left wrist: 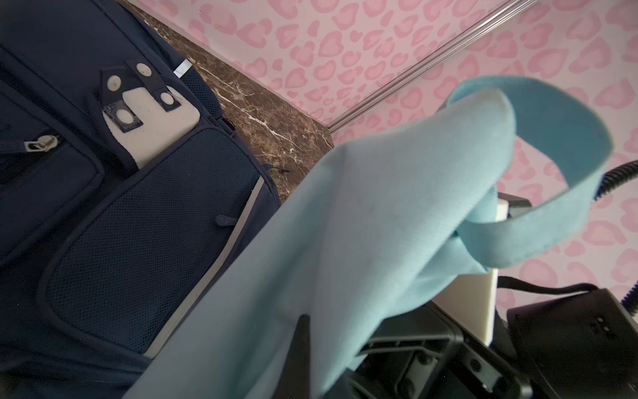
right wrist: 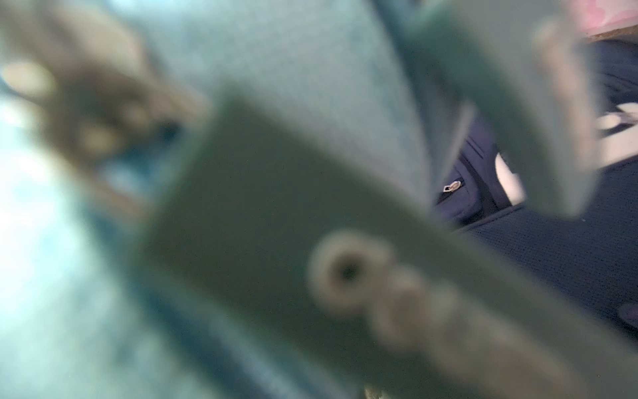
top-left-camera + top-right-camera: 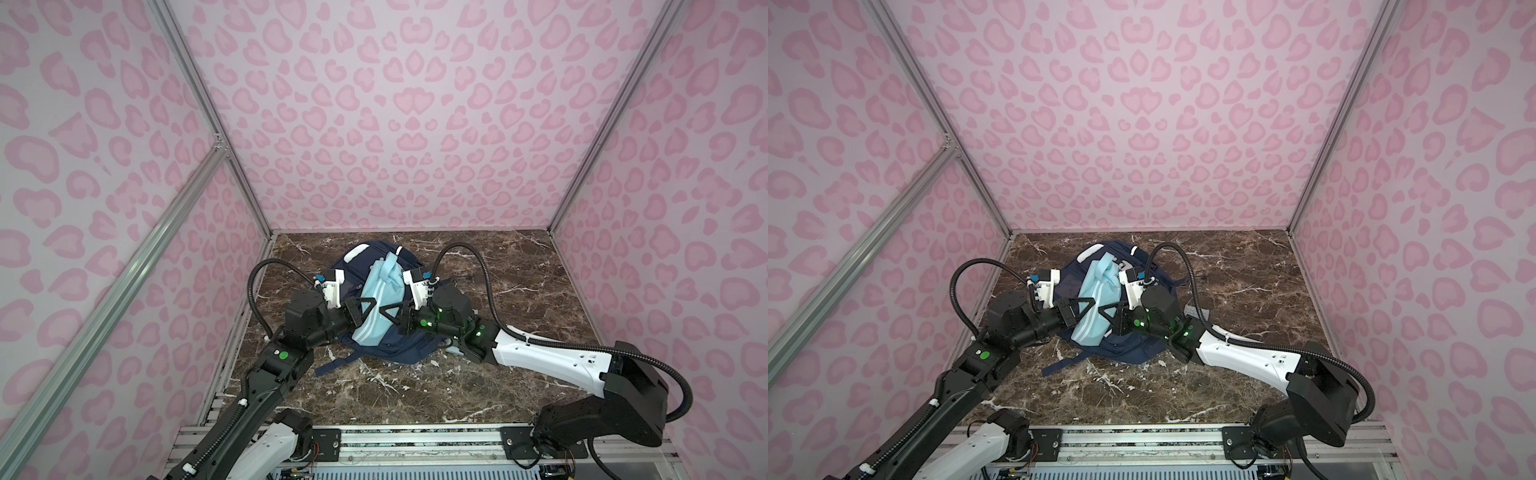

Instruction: Pack the student bag

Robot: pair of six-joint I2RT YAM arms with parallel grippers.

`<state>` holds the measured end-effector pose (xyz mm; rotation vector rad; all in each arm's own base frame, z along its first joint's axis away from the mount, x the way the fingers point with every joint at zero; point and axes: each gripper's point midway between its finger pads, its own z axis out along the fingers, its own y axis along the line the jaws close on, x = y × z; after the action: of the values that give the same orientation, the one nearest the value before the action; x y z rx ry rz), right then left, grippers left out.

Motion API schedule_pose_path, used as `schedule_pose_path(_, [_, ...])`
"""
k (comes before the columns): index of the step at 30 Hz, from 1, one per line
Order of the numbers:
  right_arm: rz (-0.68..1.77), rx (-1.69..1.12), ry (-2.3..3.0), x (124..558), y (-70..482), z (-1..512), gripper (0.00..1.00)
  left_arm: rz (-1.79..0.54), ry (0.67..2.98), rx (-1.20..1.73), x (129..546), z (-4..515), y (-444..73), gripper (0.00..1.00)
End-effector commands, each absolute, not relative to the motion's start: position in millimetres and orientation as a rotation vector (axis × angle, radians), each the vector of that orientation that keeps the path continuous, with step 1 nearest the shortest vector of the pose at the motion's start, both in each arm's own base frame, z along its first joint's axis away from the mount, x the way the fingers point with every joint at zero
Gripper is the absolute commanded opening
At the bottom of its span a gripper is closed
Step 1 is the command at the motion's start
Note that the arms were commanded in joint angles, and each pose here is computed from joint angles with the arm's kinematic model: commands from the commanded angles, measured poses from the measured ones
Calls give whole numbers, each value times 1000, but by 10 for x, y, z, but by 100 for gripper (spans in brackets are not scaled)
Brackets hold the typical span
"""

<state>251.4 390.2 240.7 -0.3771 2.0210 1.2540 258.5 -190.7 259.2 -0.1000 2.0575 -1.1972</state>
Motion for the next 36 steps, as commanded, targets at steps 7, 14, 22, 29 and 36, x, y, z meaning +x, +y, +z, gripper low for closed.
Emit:
schedule_pose_path(7, [1042, -239, 2066, 2701, 3188, 2293, 0, -590, 2185, -98, 2959, 2174, -1448, 98])
schedule_pose_path(14, [835, -115, 2250, 2971, 2264, 2009, 0, -418, 2301, 216, 3156, 1764, -2195, 97])
schedule_pose_path(22, [771, 98, 2265, 3036, 1515, 1936, 0, -367, 2352, 522, 3185, 1270, -3043, 85])
schedule_pose_path(29, [764, 124, 2268, 2963, 1428, 1870, 0, -175, 2422, 528, 3273, 849, -3007, 59])
schedule_pose_path(36, [1015, 123, 2231, 2923, 1740, 1883, 0, -243, 2404, 469, 3287, 1260, -3000, 4])
